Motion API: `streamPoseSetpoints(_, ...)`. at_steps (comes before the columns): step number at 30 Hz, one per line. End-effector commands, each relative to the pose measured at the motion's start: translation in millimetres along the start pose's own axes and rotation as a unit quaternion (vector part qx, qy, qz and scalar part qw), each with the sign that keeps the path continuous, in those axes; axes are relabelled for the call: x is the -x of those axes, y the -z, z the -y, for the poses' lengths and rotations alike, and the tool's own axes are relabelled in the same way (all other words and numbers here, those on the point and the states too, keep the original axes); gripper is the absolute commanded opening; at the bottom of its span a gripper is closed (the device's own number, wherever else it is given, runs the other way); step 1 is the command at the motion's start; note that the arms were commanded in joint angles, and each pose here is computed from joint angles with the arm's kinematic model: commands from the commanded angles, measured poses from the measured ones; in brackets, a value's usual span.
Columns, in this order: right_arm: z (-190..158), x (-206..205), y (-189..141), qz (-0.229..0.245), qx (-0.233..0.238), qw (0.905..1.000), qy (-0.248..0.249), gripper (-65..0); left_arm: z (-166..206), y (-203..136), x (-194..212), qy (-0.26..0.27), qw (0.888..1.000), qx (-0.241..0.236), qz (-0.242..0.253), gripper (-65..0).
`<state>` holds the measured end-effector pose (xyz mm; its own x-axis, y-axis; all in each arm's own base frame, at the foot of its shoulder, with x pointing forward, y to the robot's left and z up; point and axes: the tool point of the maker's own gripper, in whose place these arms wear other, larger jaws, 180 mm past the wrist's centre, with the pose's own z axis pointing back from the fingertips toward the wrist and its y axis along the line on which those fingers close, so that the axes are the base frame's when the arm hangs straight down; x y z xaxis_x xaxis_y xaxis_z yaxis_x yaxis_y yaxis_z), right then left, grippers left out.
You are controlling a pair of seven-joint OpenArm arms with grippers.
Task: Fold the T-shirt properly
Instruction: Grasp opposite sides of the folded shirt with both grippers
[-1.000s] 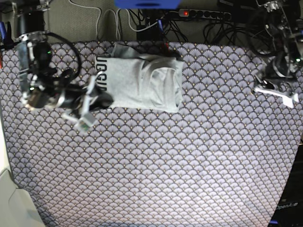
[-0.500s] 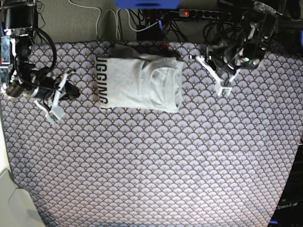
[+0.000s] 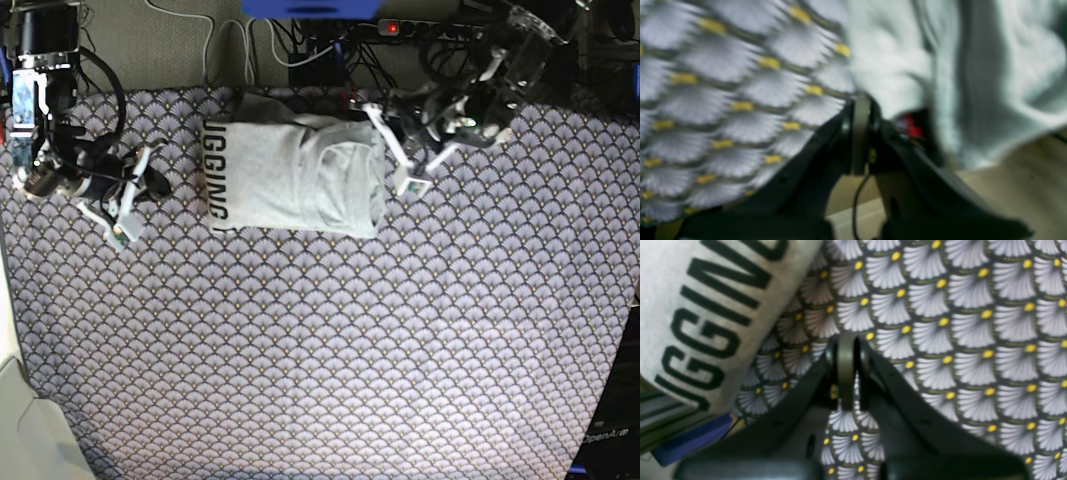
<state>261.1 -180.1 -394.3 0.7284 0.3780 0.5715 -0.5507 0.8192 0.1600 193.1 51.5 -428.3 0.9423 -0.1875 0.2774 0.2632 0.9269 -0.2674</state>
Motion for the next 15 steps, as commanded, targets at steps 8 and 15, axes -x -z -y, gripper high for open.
streamPoseSetpoints(8, -2, -13, -1, 0.024, -0.005, 0.9997, -0.003, -65.0, 12, 29, 12, 0.024, 0.999, -0.011, -0.034, -64.6)
streamPoseSetpoints(15, -24, -11, 10, 0.009, -0.033, 0.9991, -0.023, -65.0, -16, 24, -18, -0.001, 0.999, -0.038, -0.007, -64.6)
